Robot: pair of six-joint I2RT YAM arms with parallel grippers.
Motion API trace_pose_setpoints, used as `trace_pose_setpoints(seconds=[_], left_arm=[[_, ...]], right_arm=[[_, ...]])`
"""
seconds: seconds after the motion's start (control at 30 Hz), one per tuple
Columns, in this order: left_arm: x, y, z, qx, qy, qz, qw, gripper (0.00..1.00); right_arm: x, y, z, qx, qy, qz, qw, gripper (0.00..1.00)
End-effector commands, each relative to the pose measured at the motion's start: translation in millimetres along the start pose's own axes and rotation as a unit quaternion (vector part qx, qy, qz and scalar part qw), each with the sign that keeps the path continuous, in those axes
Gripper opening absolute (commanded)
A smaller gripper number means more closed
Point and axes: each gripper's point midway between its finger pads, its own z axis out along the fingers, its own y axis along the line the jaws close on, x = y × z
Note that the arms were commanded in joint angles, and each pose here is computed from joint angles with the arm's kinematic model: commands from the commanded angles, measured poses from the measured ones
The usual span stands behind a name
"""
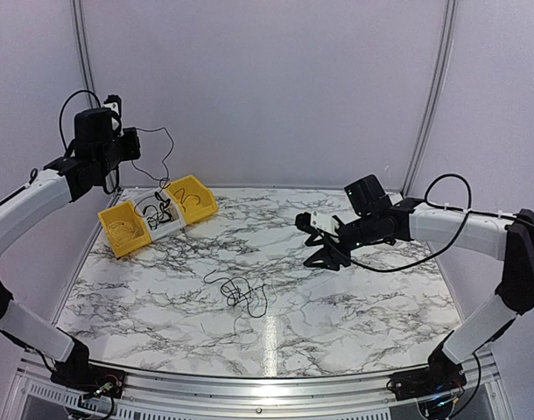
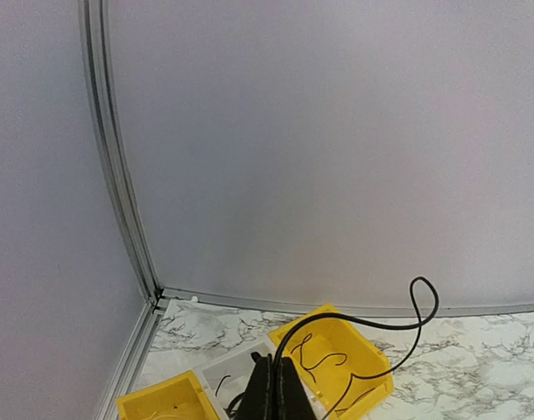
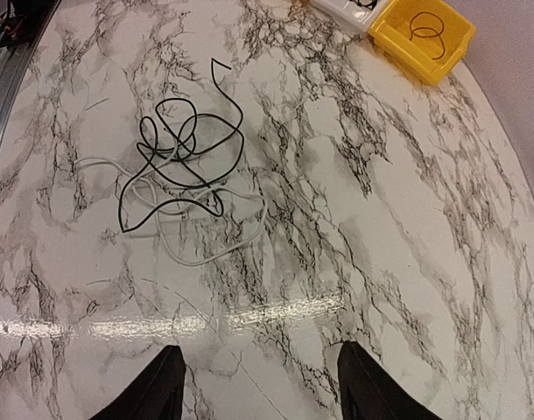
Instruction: Untangle the cables
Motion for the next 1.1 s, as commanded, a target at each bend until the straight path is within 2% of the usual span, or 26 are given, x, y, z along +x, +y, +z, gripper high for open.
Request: trace_pose_setpoints(seconds=[0.0,0.3,0.53,0.73,1.07], left_arm=[[15.1,19.7,24.2,-0.032,0.014,0.001,0.999,0.0],[49.3,40.9,54.0,-0.052,0.047,-0.014,0.997,0.0],[41.8,37.4,61.2,-0.034,0.041,-0.041,0.998,0.0],[25.0,18.0,45.4,0.031,0.036,-0.087,0.995,0.0],[86.7,8.1,0.1,0.09,0.107,-0.113,0.984,0.0]], right_arm=[[2.7,1.5,5.4,-0.006,0.012,-0.002,1.0,0.6],[7.6,0.7,8.6,-0.006,0.019,0.0,1.0,0.6],[11.3,1.3,13.0,-0.009,0.026,0.001,1.0,0.59],[15.2,1.1,15.7,-0.009,0.034,0.003,0.999,0.59],[17.4,8.6,24.9,-0.021,0.044,-0.006,0.999,0.59]])
